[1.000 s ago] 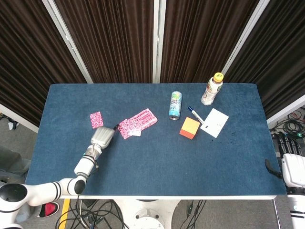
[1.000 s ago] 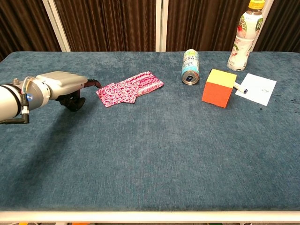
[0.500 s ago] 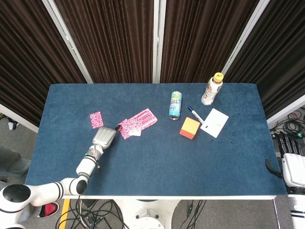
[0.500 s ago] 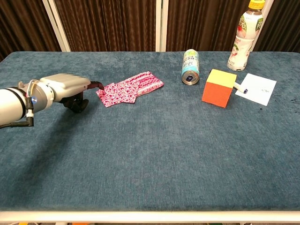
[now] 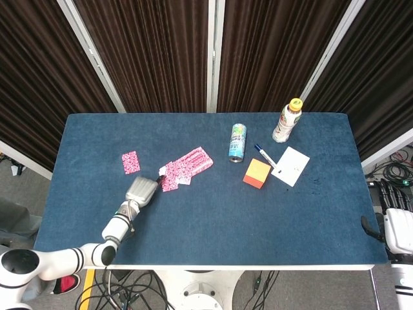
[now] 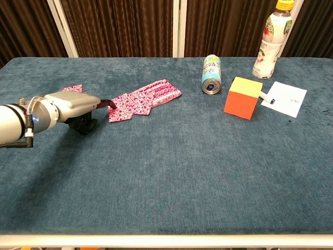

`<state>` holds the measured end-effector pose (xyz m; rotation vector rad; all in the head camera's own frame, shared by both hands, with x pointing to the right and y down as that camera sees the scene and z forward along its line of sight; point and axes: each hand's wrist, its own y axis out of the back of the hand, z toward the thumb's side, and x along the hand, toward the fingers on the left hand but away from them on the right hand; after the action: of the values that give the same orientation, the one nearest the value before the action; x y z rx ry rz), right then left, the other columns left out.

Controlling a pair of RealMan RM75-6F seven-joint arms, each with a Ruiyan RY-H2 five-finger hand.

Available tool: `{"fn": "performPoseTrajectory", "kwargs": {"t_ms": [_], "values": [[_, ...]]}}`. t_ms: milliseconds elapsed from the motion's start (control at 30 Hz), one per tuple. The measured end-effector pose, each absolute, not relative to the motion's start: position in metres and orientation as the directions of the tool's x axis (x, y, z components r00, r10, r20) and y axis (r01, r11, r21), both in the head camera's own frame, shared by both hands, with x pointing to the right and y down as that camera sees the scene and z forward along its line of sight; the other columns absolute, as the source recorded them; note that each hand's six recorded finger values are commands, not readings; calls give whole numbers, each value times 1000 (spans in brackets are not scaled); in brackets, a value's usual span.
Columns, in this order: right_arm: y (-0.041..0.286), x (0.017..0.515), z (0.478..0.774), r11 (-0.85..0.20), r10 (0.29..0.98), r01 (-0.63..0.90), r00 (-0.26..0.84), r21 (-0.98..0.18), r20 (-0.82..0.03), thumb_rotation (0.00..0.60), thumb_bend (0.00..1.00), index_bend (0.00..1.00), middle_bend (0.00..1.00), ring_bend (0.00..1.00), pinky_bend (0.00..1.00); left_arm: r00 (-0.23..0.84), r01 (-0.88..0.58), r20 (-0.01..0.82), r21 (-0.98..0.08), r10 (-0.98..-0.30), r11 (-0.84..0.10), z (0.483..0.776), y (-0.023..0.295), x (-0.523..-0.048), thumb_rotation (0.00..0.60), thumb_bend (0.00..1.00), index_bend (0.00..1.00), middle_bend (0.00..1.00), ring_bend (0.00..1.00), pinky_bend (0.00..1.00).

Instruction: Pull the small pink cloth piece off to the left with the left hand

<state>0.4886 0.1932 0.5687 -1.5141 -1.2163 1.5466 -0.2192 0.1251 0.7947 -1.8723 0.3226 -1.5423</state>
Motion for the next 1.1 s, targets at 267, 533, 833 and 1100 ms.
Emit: {"fn": "performPoseTrajectory", "kwargs": {"t_ms": [267,533,833,1100], "values": [[194,489,570,-364,915,155,-124,-919,-383,600,280,0,0,0,0,286,217,772,-629,-567,-747,781,145,-225,600,681,114,943,938,953],[194,486,569,-364,916,151,-117,-919,-383,600,280,0,0,0,0,321,186,768,-624,-554,-759,759,172,-236,600,681,115,943,938,953],[193,485,568,-365,917,148,-114,-919,-382,600,280,0,0,0,0,323,189,798,-581,-509,-792,727,194,-266,600,680,118,943,939,953],[192,481,569,-363,919,152,-105,-919,-380,600,279,0,0,0,0,311,146,750,-645,-584,-750,700,178,-278,600,676,118,935,936,940]]}}
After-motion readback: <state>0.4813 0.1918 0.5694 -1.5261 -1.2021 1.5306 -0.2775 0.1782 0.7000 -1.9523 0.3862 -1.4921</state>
